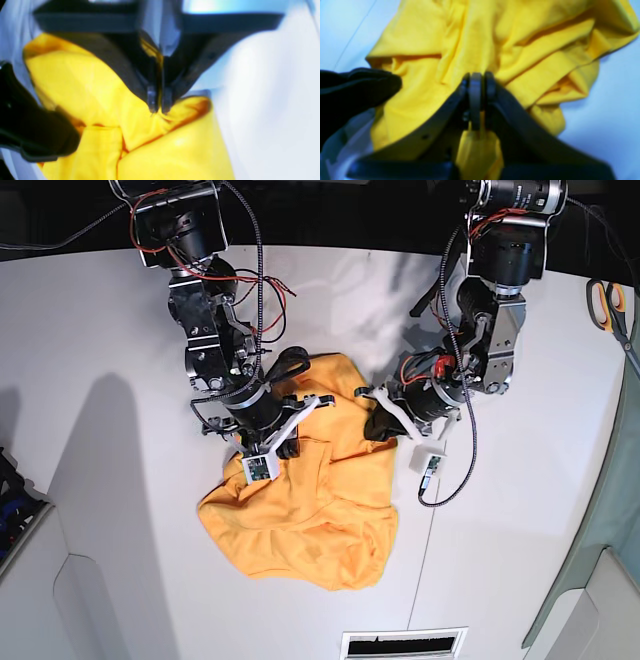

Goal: Layout the t-shirt on the table in an organized manner, then fold the t-shirt properly
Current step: 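Lower both grippers onto the crumpled orange t-shirt and grasp its fabric, then pull the grippers apart to spread the t-shirt across the table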

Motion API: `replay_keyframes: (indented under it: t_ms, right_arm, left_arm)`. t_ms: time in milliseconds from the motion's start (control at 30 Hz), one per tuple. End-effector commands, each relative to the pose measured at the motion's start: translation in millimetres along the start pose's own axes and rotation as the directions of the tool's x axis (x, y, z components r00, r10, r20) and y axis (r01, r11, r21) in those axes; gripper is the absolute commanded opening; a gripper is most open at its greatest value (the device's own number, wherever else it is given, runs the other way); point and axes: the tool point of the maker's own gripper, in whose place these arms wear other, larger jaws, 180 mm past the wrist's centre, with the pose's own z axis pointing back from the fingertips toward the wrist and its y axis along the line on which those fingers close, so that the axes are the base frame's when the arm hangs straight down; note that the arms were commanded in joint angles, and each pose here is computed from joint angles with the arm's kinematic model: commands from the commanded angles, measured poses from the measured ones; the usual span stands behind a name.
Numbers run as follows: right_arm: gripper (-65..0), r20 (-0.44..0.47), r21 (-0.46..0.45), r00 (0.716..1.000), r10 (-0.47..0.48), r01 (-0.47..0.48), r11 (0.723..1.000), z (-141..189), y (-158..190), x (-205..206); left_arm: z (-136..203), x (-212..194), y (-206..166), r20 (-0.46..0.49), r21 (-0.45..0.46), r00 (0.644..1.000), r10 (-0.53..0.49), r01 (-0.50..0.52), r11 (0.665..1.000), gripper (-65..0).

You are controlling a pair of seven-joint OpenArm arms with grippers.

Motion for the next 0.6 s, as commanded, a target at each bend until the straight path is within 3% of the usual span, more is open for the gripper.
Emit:
replay_keyframes:
  t_ms: [0, 100, 233, 567]
  right_arm:
    - [-65.0, 0.074, -0.004, 0.997, 0.023, -0.022, 1.000, -2.3, -0.9, 27.2]
    - [-65.0, 0.084, -0.022, 0.994, 0.074, -0.072, 0.997, -3.8, -5.3, 37.8]
    - [-65.0, 0.156, -0.047, 0.982, 0.104, -0.098, 0.994, 1.9, -14.5, 72.3]
    - [-65.0, 0.194, -0.204, 0.960, 0.202, -0.162, 0.965, 51.0, -74.7, 131.4]
  left_arm:
    - [-0.5, 11.9, 0.3, 0.013, -0.004, 1.000, -0.013, 0.013, 1.000, -65.0]
    - [3.9, 12.5, 8.2, -0.017, 0.006, 1.000, -0.023, 0.023, 1.000, -65.0]
    - [21.2, 34.5, 18.7, 0.012, 0.018, 0.997, -0.078, 0.077, 0.997, -65.0]
    - [77.3, 82.6, 51.4, 0.047, 0.044, 0.972, -0.230, 0.228, 0.973, -65.0]
